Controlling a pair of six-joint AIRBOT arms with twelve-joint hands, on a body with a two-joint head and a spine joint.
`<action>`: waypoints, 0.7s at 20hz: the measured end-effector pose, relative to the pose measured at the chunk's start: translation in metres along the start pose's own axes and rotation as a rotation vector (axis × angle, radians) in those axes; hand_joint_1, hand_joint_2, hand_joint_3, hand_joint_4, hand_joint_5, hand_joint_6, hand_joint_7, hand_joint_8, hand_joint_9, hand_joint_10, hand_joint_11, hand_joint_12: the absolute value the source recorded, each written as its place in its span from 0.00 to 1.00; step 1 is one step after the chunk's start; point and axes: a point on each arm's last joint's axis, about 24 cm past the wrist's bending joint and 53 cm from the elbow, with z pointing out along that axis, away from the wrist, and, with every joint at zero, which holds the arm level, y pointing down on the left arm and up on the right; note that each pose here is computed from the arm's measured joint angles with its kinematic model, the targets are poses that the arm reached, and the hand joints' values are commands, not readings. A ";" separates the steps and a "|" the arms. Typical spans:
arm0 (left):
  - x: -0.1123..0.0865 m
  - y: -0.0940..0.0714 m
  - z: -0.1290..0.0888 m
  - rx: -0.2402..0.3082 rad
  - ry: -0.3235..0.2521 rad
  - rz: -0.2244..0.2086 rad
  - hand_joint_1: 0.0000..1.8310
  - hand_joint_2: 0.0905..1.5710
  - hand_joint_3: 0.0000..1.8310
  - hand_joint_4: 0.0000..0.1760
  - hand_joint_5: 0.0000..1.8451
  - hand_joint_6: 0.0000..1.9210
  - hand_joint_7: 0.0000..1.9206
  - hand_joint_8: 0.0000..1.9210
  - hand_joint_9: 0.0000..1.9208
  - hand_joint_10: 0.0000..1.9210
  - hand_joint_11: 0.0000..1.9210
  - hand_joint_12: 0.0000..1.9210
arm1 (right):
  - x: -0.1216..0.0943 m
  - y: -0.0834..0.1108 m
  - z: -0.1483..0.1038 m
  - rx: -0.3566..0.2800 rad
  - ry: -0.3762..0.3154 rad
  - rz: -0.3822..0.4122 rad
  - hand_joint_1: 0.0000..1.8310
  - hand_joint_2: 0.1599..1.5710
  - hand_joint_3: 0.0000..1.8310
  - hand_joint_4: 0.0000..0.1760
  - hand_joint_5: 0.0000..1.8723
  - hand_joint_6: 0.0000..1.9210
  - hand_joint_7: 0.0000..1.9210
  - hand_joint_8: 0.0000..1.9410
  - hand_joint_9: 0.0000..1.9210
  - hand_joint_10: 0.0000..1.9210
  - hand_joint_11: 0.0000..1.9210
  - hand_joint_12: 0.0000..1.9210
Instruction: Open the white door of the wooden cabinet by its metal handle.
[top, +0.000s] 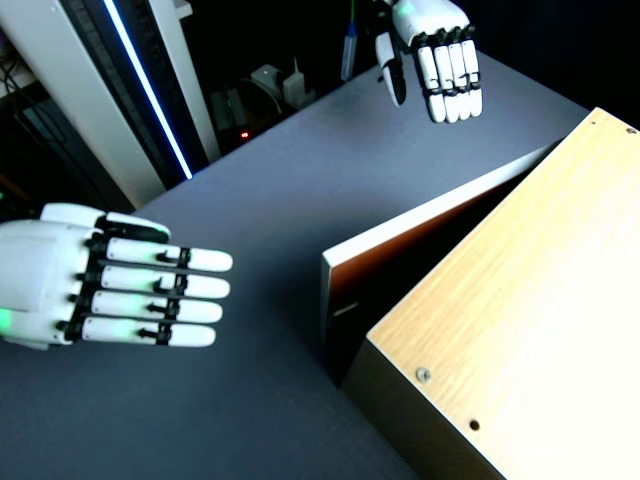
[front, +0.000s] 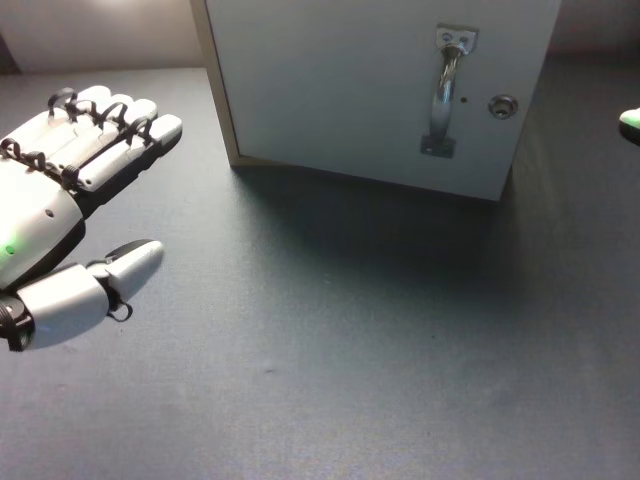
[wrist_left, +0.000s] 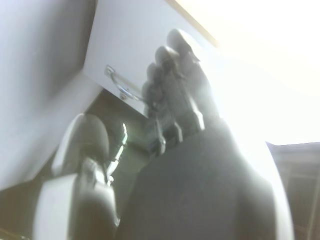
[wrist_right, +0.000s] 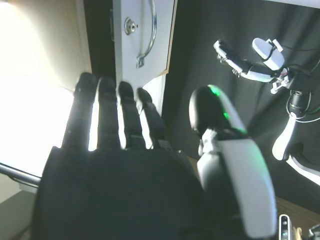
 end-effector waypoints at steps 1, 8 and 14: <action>0.000 -0.001 0.000 0.002 0.000 0.001 0.00 0.93 0.01 0.00 0.01 0.00 0.00 0.00 0.00 0.00 0.00 0.00 | 0.000 0.000 0.000 0.000 0.000 0.000 0.00 0.87 0.00 0.00 0.05 0.00 0.05 0.00 0.02 0.00 0.06 0.02; 0.001 0.001 0.000 -0.001 0.005 0.004 0.00 0.94 0.01 0.00 0.00 0.00 0.00 0.00 0.00 0.00 0.00 0.00 | -0.003 -0.001 0.015 -0.013 -0.002 -0.016 0.00 0.86 0.00 0.02 0.01 0.00 0.01 0.00 0.00 0.00 0.00 0.00; 0.001 0.001 0.000 -0.001 0.007 0.004 0.00 0.94 0.01 0.00 0.00 0.00 0.00 0.00 0.00 0.00 0.00 0.00 | -0.015 -0.011 0.033 0.004 -0.018 -0.043 0.00 0.83 0.00 0.00 0.00 0.00 0.00 0.00 0.00 0.00 0.00 0.00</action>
